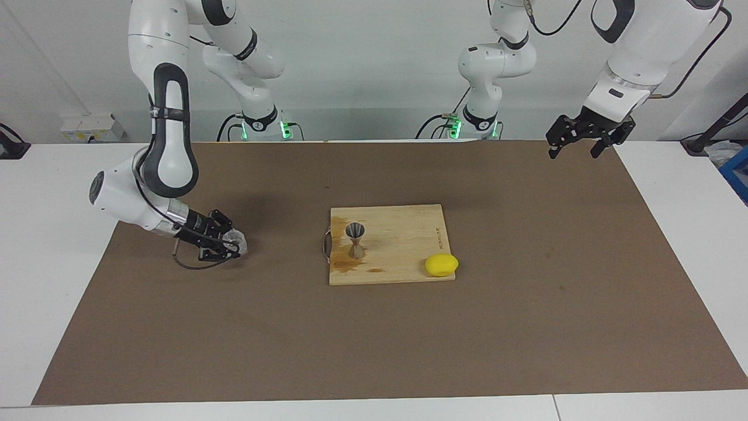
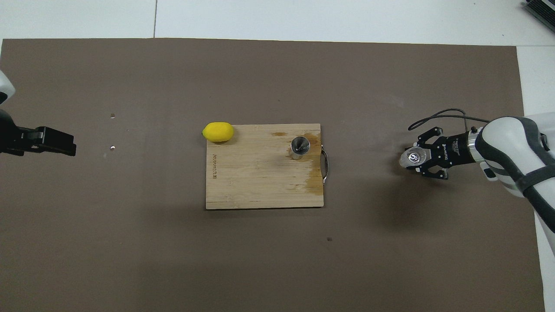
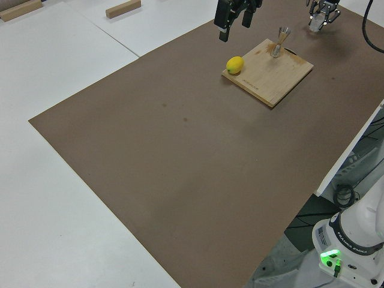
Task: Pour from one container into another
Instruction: 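Carry the clear glass back to its starting spot with the right gripper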
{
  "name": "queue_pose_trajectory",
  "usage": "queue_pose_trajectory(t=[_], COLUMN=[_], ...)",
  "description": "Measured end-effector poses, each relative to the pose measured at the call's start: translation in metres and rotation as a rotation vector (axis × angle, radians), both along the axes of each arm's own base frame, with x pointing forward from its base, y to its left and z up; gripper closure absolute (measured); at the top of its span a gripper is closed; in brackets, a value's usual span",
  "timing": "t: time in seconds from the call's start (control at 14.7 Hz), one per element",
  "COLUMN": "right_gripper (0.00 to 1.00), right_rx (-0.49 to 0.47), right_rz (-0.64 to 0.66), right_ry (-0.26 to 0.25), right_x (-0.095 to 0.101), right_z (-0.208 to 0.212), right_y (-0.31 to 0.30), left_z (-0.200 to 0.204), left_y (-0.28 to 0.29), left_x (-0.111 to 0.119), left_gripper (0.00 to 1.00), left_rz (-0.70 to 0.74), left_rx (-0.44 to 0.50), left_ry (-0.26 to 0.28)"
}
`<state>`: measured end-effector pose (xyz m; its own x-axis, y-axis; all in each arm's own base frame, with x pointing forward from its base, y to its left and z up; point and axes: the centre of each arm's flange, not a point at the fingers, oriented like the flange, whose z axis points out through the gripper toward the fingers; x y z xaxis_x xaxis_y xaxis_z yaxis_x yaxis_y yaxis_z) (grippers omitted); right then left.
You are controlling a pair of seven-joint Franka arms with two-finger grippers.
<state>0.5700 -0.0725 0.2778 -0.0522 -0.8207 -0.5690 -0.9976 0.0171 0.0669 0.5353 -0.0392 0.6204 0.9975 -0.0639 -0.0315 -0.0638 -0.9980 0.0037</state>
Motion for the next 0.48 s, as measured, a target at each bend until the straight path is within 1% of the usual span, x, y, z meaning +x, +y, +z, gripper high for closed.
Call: queue_pose_trajectory(t=[0.14, 0.41, 0.48], right_gripper=[0.49, 0.49, 0.45], right_rx=[0.003, -0.009, -0.010], right_rz=[-0.012, -0.034, -0.035], right_ry=[0.012, 0.013, 0.011], right_x=[-0.005, -0.011, -0.011], right_z=[-0.006, -0.013, -0.013], right_y=[-0.003, -0.009, -0.009], left_z=[0.000, 0.000, 0.000], left_y=[0.000, 0.000, 0.000], left_x=[0.000, 0.000, 0.000], left_gripper=[0.00, 0.00, 0.00], left_rz=[0.000, 0.000, 0.000], left_rx=[0.000, 0.000, 0.000], left_ry=[0.000, 0.000, 0.000])
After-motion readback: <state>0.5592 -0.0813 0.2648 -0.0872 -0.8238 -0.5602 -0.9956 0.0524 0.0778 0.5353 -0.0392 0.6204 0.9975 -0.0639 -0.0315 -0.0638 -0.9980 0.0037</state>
